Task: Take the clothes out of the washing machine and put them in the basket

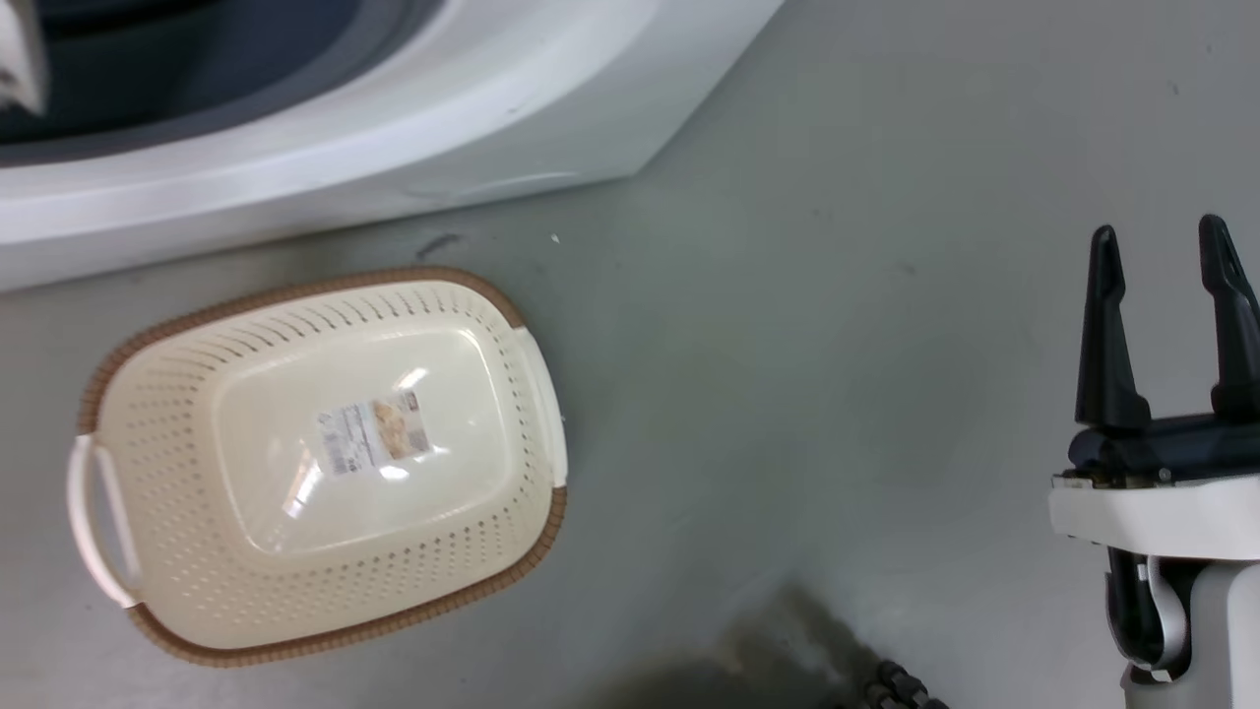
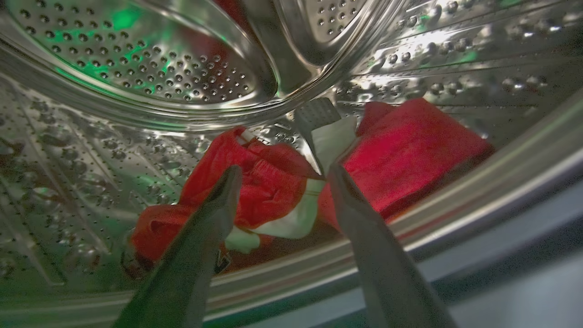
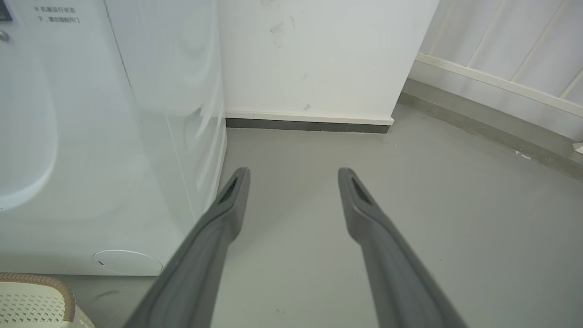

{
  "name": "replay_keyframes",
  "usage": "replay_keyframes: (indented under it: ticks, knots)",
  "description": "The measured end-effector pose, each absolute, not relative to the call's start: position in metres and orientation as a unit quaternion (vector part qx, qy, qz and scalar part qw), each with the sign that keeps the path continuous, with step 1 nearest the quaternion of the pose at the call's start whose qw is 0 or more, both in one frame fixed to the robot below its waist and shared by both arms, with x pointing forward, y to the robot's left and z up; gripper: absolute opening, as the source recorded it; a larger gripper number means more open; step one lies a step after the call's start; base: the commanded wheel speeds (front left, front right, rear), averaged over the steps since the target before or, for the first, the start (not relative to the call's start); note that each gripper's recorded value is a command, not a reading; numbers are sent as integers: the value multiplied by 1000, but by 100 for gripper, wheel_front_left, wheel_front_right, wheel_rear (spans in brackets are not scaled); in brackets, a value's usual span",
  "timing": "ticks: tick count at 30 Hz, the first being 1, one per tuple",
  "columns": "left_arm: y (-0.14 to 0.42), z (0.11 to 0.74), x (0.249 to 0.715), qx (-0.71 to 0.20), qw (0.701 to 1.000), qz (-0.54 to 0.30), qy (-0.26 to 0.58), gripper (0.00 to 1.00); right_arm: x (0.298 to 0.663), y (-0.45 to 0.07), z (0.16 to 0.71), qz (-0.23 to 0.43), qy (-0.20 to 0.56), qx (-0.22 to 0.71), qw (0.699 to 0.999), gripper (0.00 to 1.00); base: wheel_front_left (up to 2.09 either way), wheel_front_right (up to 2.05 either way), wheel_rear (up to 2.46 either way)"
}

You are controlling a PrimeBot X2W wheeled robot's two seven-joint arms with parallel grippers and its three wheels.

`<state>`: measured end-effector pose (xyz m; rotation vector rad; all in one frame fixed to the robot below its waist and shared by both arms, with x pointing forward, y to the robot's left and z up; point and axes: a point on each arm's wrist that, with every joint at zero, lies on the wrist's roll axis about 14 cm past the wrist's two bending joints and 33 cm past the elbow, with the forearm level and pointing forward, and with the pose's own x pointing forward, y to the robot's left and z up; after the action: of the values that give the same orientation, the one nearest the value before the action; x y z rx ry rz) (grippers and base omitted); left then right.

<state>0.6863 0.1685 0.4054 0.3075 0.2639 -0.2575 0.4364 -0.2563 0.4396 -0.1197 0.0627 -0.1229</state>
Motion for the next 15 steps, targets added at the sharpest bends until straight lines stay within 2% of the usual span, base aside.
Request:
replay_keyframes:
  ticks: [6,15]
  knots:
    - [172,382,743,176,958,-116,194,100,443,-257,409,-61,65,-49,995,100,0,0,0]
    - [183,340,791,204,933,-83,284,100,434,-262,380,-71,110,-41,991,100,0,0,0]
